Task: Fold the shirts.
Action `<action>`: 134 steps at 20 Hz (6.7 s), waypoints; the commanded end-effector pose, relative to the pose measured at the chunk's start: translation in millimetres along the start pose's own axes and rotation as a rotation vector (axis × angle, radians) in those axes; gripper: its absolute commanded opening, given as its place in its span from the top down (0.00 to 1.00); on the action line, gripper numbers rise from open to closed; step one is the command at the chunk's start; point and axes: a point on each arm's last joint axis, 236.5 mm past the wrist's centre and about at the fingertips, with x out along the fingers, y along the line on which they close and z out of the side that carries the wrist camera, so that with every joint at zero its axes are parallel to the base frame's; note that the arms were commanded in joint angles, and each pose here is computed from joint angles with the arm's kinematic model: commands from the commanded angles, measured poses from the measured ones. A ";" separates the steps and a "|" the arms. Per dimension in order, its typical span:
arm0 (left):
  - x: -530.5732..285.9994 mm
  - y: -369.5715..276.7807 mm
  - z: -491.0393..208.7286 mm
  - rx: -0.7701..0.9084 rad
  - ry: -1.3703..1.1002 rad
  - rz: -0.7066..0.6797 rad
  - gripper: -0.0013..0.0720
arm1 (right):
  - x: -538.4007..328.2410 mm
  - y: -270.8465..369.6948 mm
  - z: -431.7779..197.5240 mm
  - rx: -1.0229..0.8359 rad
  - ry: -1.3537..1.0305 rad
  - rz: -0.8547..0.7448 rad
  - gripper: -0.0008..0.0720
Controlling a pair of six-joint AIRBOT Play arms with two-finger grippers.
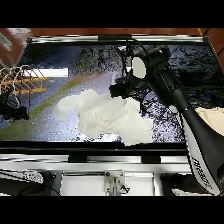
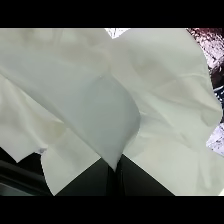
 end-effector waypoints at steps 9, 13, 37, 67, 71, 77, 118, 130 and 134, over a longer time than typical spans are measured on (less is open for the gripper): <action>-142.6 -25.9 55.0 -0.015 -0.302 0.092 0.92 | -7.0 -30.2 4.2 0.024 -0.004 -0.053 0.89; -213.6 -133.5 62.9 0.179 -0.398 -0.019 0.92 | -30.0 -58.7 24.9 0.056 -0.076 -0.088 0.89; -121.7 -287.4 -246.6 1.173 -0.010 -0.061 0.92 | -36.3 -95.0 17.7 0.052 -0.037 -0.161 0.89; -103.2 -321.0 -215.3 1.034 -0.039 -0.089 0.92 | -132.6 -1.2 18.6 -0.301 -0.260 -0.228 0.89; -93.9 -326.6 -210.5 1.012 -0.034 -0.092 0.92 | -128.8 14.5 13.5 -0.315 -0.247 -0.158 0.89; -64.1 -391.8 -189.8 0.905 -0.122 -0.278 0.92 | -123.7 49.7 -0.6 -0.330 -0.209 0.000 0.89; -74.0 -359.9 -153.0 1.193 -0.136 -0.167 0.92 | -49.8 -84.8 73.1 -1.312 -0.280 0.003 0.24; -81.0 -366.3 -118.2 1.191 -0.285 -0.139 0.92 | 1.1 -95.5 45.4 -1.299 -0.101 0.119 0.89; -94.0 -356.4 -74.5 1.101 -0.420 -0.095 0.42 | 1.4 -98.0 45.6 -1.297 -0.095 0.110 0.89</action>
